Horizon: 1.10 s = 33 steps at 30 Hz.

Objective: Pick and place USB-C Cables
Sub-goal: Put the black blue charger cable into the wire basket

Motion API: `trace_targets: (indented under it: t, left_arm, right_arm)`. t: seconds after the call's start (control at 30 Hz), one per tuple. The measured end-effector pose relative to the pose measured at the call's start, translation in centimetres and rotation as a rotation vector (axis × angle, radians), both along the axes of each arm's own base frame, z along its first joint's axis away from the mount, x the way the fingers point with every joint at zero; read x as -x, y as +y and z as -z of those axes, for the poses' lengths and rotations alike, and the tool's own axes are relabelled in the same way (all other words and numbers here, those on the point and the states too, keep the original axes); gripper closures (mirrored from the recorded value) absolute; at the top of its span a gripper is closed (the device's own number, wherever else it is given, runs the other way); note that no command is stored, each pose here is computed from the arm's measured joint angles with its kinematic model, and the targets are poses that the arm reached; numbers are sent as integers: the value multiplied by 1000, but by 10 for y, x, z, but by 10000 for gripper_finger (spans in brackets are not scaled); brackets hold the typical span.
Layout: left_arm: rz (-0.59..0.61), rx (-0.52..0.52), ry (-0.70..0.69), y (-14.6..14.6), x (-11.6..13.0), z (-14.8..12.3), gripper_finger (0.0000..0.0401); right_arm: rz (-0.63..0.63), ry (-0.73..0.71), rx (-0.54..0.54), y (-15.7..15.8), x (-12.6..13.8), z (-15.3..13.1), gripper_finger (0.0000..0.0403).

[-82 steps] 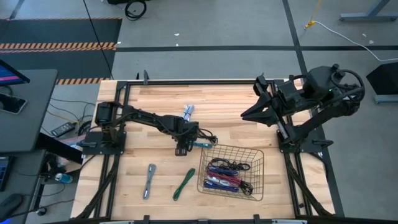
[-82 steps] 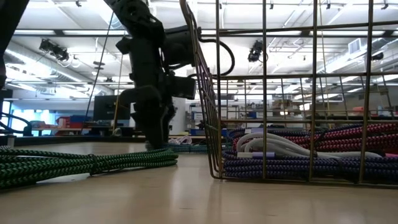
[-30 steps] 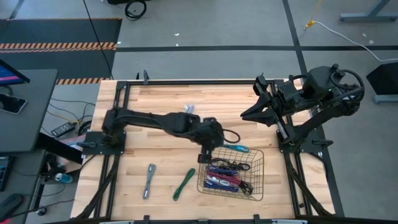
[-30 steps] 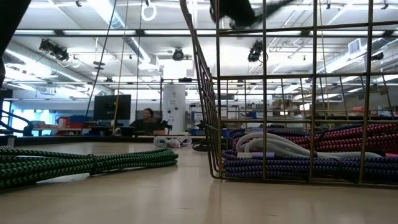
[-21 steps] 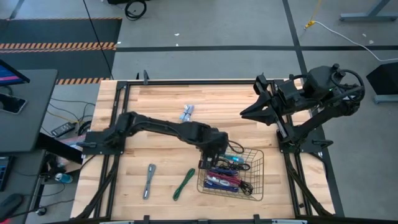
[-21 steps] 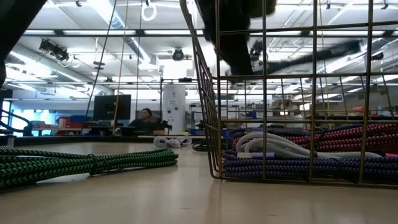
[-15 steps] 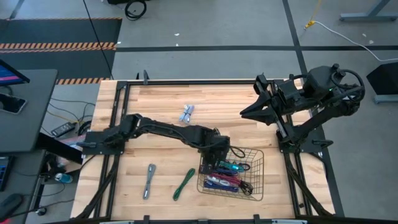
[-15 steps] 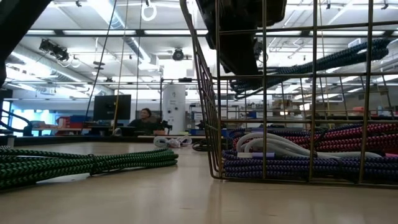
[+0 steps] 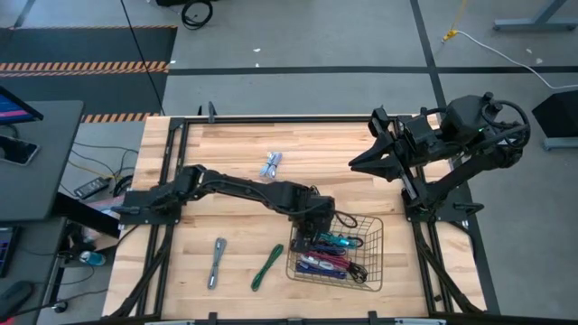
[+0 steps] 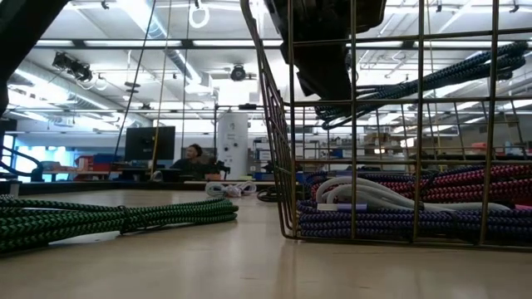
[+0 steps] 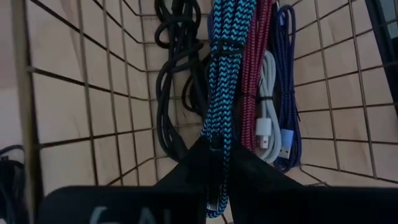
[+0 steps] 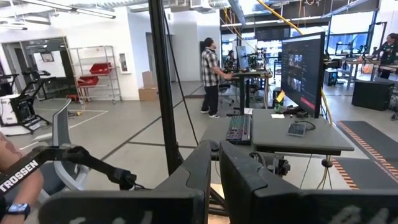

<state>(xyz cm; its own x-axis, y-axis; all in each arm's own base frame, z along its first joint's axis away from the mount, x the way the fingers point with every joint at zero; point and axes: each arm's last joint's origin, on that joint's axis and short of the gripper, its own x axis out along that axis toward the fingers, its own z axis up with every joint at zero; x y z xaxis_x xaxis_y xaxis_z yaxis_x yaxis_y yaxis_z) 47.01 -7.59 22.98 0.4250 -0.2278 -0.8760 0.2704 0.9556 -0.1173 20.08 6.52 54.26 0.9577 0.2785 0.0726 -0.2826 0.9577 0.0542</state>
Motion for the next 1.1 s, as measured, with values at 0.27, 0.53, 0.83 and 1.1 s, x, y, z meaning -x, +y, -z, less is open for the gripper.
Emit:
trace_targets:
  t: [0.27, 0.53, 0.83, 1.1]
  left_arm:
    - [-1, 8, -51, 0, -4, -2, 369]
    - [-5, 10, -66, 1, -6, -3, 369]
    - [-20, 18, -63, 2, -6, -3, 369]
    - [-2, 77, -43, 2, -10, 5, 369]
  right_arm:
    - [0, -1, 2, 0, 0, 0, 364]
    - [0, -1, 3, 0, 0, 0, 364]
    - [1, -1, 3, 0, 0, 0, 364]
    - [1, -1, 3, 0, 0, 0, 364]
